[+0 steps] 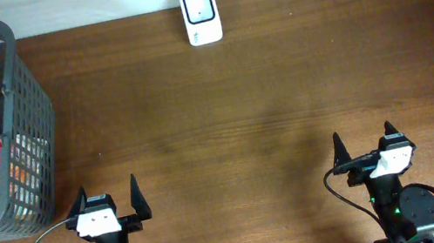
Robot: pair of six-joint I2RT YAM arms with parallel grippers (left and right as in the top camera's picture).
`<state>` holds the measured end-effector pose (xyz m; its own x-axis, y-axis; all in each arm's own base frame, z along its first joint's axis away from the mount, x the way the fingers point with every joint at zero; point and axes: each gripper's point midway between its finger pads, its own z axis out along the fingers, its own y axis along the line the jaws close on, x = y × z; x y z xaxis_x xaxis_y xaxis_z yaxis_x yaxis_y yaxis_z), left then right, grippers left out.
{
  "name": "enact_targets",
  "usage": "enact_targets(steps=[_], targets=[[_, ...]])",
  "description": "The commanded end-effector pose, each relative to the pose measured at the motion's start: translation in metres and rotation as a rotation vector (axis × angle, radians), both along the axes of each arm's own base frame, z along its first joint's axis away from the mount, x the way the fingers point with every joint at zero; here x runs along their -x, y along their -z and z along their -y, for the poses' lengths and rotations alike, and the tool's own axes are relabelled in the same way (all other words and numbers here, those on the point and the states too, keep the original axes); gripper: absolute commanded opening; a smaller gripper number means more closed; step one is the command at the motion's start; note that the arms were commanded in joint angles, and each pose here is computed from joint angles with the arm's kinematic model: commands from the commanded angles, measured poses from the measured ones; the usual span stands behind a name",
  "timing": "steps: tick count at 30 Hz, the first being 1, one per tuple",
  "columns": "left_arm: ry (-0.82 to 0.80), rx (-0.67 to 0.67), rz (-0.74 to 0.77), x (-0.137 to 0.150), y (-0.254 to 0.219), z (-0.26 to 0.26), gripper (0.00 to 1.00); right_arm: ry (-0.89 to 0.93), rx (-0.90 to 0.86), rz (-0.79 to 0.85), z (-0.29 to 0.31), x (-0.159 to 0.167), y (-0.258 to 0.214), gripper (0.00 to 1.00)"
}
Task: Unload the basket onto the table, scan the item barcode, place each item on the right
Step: 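Move the left gripper into the grey basket toward the items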
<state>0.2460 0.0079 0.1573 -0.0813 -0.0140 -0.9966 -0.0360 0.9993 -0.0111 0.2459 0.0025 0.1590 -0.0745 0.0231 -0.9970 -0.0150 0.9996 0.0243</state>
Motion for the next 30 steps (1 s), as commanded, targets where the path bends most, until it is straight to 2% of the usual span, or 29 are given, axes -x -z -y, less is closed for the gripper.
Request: enact_targets(steps=[1, 26, 29, 30], targets=[[0.018, 0.011, 0.002, 0.0, 0.001, 0.004, 0.99, 0.011, 0.001, -0.004, 0.001, 0.0, 0.003, 0.99], [0.018, 0.011, 0.003, 0.0, 0.001, 0.004, 0.99, 0.011, 0.001, -0.004, 0.001, 0.0, 0.003, 0.99], [0.014, 0.009, 0.076, -0.001, -0.017, 0.003, 0.99, 0.011, 0.001, -0.004, 0.001, 0.0, 0.003, 0.99], [0.075, 0.008, 0.137, 0.0, -0.032, 0.013, 0.99, 0.011, 0.001, -0.004, 0.001, 0.0, 0.003, 0.99]])
